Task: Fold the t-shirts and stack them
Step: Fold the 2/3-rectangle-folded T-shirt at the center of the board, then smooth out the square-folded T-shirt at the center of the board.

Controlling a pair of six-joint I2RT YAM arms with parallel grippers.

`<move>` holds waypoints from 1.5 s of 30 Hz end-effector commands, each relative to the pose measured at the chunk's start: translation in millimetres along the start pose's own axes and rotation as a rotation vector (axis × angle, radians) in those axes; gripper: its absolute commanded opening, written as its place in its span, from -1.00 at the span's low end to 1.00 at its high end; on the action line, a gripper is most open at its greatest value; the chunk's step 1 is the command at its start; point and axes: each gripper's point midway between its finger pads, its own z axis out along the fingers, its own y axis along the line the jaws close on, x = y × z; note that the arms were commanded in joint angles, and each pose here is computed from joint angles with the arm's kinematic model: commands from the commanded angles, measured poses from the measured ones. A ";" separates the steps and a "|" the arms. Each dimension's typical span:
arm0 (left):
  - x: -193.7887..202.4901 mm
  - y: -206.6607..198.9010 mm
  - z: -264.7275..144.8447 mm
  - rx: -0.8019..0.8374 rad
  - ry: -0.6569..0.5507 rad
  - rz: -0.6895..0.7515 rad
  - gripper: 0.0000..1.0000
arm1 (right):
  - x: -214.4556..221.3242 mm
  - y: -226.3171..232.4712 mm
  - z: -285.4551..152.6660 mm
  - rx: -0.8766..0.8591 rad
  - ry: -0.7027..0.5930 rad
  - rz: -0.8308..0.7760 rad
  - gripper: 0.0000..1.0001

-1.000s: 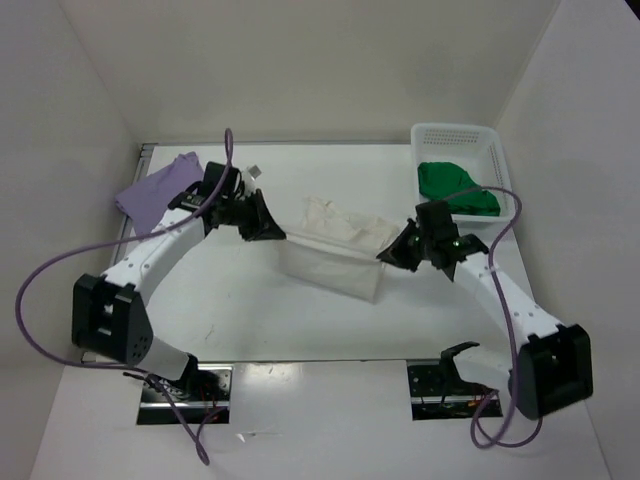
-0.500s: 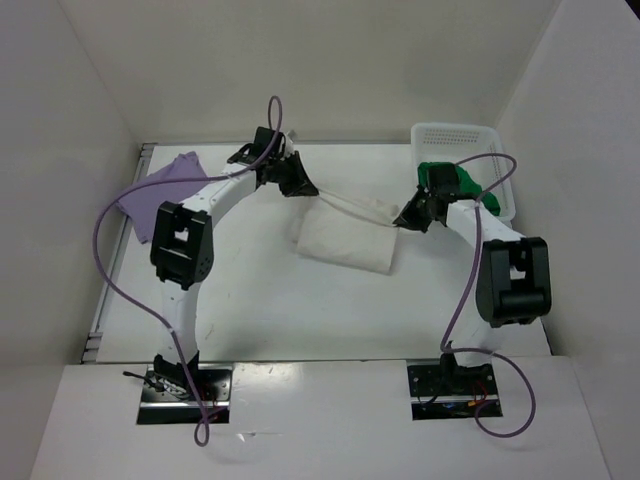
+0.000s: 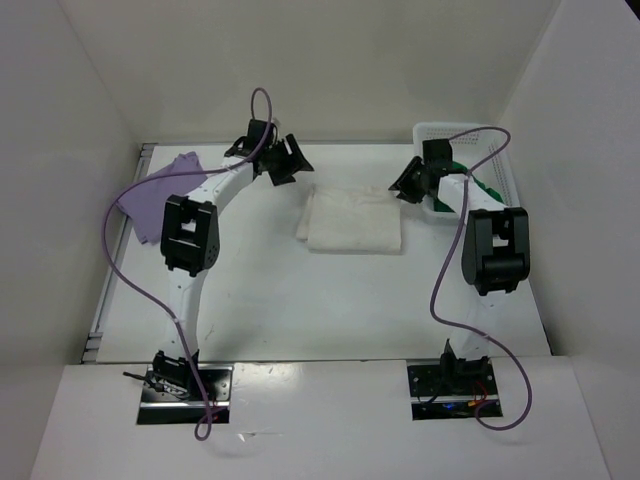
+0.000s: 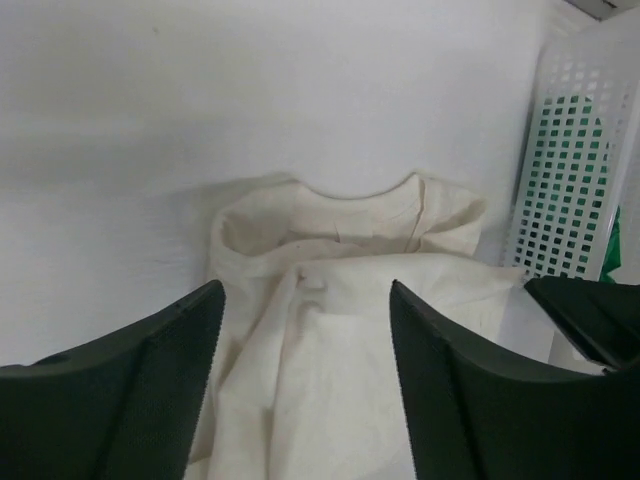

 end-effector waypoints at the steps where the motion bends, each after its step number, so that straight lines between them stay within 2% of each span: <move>1: -33.5 -38.6 -39.4 0.097 -0.109 0.049 0.45 | -33.8 51.5 -32.8 -0.112 -0.122 -0.055 -0.13; 4: -3.4 -60.0 -52.7 0.162 -0.053 0.075 0.22 | -20.9 80.9 -62.1 -0.191 -0.140 -0.106 -0.13; 5: 8.1 -71.1 -58.4 0.182 -0.034 0.088 0.04 | -1.6 82.8 -60.0 -0.192 -0.107 -0.123 -0.24; 6: 24.9 -70.1 -53.7 0.179 -0.006 0.092 -0.03 | 7.9 82.5 -57.4 -0.189 -0.089 -0.131 -0.36; 7: 44.9 -88.0 -49.3 0.218 0.024 0.112 -0.10 | 17.8 88.8 -57.3 -0.219 -0.062 -0.142 -0.64; 8: 61.2 -89.1 -39.6 0.223 0.067 0.105 -0.16 | 29.9 84.1 -42.8 -0.199 -0.027 -0.147 -0.78; 10: 93.7 -97.6 -26.0 0.255 0.153 0.103 -0.30 | 59.1 85.2 -24.3 -0.184 0.037 -0.173 -0.93; 13: 120.7 -74.0 -5.6 0.227 0.206 0.060 -0.36 | 86.7 80.2 10.4 -0.179 0.125 -0.173 -0.98; 15: 146.1 -42.7 8.0 0.171 0.260 0.032 -0.36 | 95.6 76.8 29.9 -0.168 0.145 -0.166 -0.98; 19: 172.3 -13.5 12.1 0.124 0.304 -0.001 -0.36 | 102.8 79.9 62.1 -0.193 0.194 -0.190 -0.98; 23: 186.2 -2.6 -1.2 0.113 0.314 -0.015 -0.33 | 83.4 107.4 86.5 -0.247 0.161 -0.199 -0.98; 28: 194.1 4.5 -23.6 0.095 0.303 -0.006 -0.31 | 96.6 101.6 114.7 -0.251 0.218 -0.194 -0.98; 31: 183.9 -0.7 -38.9 0.096 0.274 0.009 -0.10 | 111.4 87.3 128.5 -0.229 0.262 -0.175 -1.00; 33: 162.7 -13.1 -56.8 0.132 0.217 0.017 0.21 | 118.8 80.0 129.9 -0.228 0.276 -0.173 -1.00; 34: 157.2 -16.3 -62.6 0.130 0.191 0.023 0.56 | 116.2 83.5 126.9 -0.235 0.269 -0.175 -1.00; 35: 137.1 -25.3 -76.8 0.145 0.129 0.031 0.72 | 108.2 90.7 123.4 -0.240 0.248 -0.179 -1.00; 38: 95.5 -18.4 -100.3 0.102 0.007 0.050 0.97 | 79.6 123.7 98.5 -0.277 0.199 -0.219 -0.97; 41: 84.5 14.1 -101.6 0.026 -0.015 0.044 1.00 | 52.1 158.3 57.5 -0.339 0.136 -0.256 -0.68; 42: 82.3 24.9 -102.3 -0.013 -0.021 0.053 1.00 | 45.5 166.9 45.6 -0.358 0.117 -0.261 -0.42; 44: 91.4 60.1 -93.2 -0.079 0.009 0.039 1.00 | 31.7 184.7 4.9 -0.402 0.070 -0.282 -0.13; 45: 95.1 64.3 -90.5 -0.061 0.028 0.038 1.00 | 29.5 187.7 -8.0 -0.413 0.059 -0.285 -0.03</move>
